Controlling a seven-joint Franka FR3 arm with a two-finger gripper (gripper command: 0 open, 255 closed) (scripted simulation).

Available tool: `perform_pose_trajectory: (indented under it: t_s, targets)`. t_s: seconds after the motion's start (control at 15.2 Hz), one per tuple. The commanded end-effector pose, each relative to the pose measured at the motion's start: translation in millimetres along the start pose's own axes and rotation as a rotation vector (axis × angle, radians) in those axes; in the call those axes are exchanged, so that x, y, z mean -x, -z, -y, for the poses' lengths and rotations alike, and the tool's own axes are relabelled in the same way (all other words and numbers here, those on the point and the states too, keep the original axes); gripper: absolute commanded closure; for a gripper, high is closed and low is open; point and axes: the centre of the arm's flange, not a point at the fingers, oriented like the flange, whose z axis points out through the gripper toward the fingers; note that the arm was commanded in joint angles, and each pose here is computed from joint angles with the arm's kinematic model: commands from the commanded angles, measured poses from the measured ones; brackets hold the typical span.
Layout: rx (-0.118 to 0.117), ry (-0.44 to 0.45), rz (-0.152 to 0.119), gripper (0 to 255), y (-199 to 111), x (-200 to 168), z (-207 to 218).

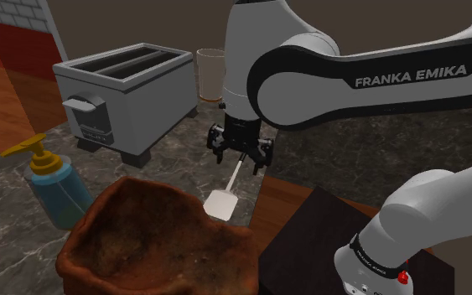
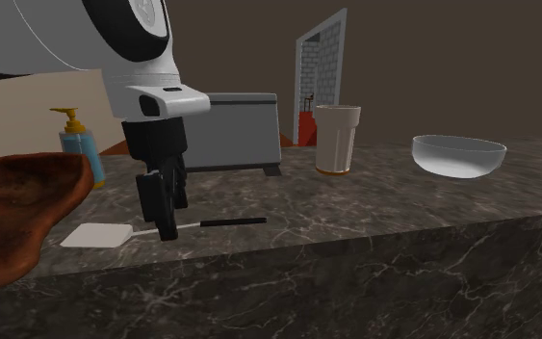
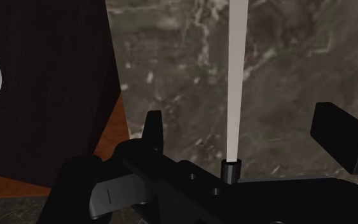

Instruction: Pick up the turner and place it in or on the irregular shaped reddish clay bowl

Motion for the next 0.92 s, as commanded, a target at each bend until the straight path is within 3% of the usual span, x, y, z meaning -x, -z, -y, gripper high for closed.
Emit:
perform_pose_trajectory:
  t_s: [0.0, 0.13, 0.2, 0.86]
  targets:
    - [0.0, 0.0, 0.0, 0, -0.1, 0.0, 0.0]
    - [0.0, 0.0, 0.0, 0, -0.1, 0.0, 0.0]
    - [0.0, 0.0, 0.0, 255, -0.1, 0.0, 0.0]
    - [0.0, 0.0, 0.0, 255, 5.1, -0.4, 0.0]
